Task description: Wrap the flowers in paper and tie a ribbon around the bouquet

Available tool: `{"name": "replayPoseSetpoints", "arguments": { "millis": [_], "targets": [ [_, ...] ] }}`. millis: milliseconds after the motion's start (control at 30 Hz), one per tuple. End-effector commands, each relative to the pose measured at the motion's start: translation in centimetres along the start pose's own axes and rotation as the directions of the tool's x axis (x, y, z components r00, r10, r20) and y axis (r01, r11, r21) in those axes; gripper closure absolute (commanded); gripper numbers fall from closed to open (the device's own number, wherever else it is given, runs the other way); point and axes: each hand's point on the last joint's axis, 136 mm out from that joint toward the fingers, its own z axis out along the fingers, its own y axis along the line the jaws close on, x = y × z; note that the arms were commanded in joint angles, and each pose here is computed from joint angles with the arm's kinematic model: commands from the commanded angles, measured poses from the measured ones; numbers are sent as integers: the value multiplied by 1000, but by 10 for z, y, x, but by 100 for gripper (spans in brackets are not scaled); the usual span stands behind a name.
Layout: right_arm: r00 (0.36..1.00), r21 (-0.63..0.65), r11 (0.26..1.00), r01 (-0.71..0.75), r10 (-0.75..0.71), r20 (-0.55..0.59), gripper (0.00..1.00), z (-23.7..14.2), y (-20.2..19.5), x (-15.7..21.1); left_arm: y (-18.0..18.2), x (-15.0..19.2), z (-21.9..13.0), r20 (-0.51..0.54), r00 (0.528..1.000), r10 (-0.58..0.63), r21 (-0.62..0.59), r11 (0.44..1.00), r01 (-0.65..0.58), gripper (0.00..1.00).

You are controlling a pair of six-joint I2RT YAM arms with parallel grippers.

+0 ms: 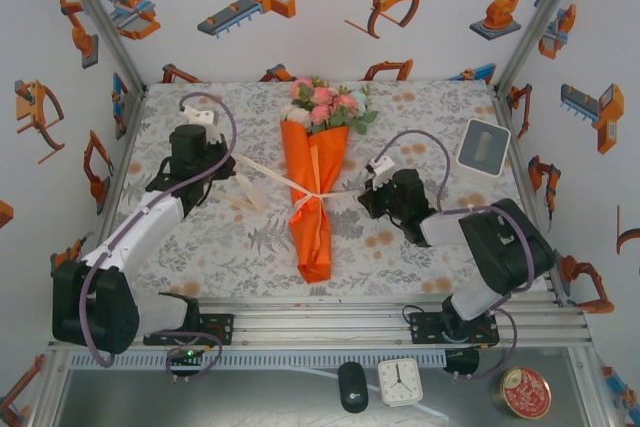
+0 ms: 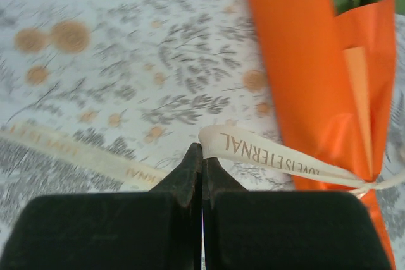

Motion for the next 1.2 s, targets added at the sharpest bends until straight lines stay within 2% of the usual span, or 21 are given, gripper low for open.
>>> {"name": "replayPoseSetpoints", "arguments": {
  "millis": [0,100,200,267,467,500,533,567,667,700,733,833,1000,1033,1100,1167],
  "targets": [
    [919,378,837,-394,349,184,100,-33,-72,14,63,17,-11,21,980,-196,-227,954,196,100],
    [857,506,696,-510,461,231,100,-52,-95,41,93,35,-17,25,955,-295,-292,912,289,100],
    [835,548,647,-529,513,201,100,-56,-99,54,111,37,-24,50,944,-325,-320,891,324,100],
    [810,595,586,-550,547,210,100,-64,-108,60,122,36,-30,70,937,-341,-349,872,343,100],
    [711,703,322,-634,601,365,100,-113,-144,80,159,40,-45,131,890,-437,-425,786,449,100],
    [701,699,308,-645,603,381,100,-117,-146,79,164,42,-46,137,881,-453,-431,774,465,100],
    [710,682,344,-646,598,372,100,-114,-145,71,164,40,-46,139,877,-459,-420,775,472,100],
    [741,631,449,-632,589,323,100,-99,-136,57,156,36,-41,129,884,-450,-369,805,464,100],
    [842,302,788,-536,524,127,100,-45,-80,5,114,17,-24,94,914,-395,-152,901,406,100],
    [867,209,844,-494,497,44,100,-35,-60,-6,98,11,-20,78,929,-362,-90,925,368,100],
    [879,185,866,-465,476,-16,100,-31,-51,-12,88,8,-19,67,939,-338,-62,938,342,100],
    [927,114,939,-323,339,-160,72,-23,-28,-32,63,1,-20,36,971,-237,-28,971,238,100],
    [951,-69,996,-61,37,-307,43,-4,33,-36,45,-10,-29,22,987,-159,-5,987,159,100],
    [948,-126,992,-1,-39,-315,24,0,47,-31,44,-12,-30,21,989,-148,-10,989,148,100],
    [935,-211,974,85,-151,-322,12,8,67,-21,43,-12,-30,12,990,-138,-8,990,138,100],
    [922,-280,951,130,-220,-319,11,17,87,-16,41,-11,-28,-2,991,-133,-3,991,133,100]
  ]
}}
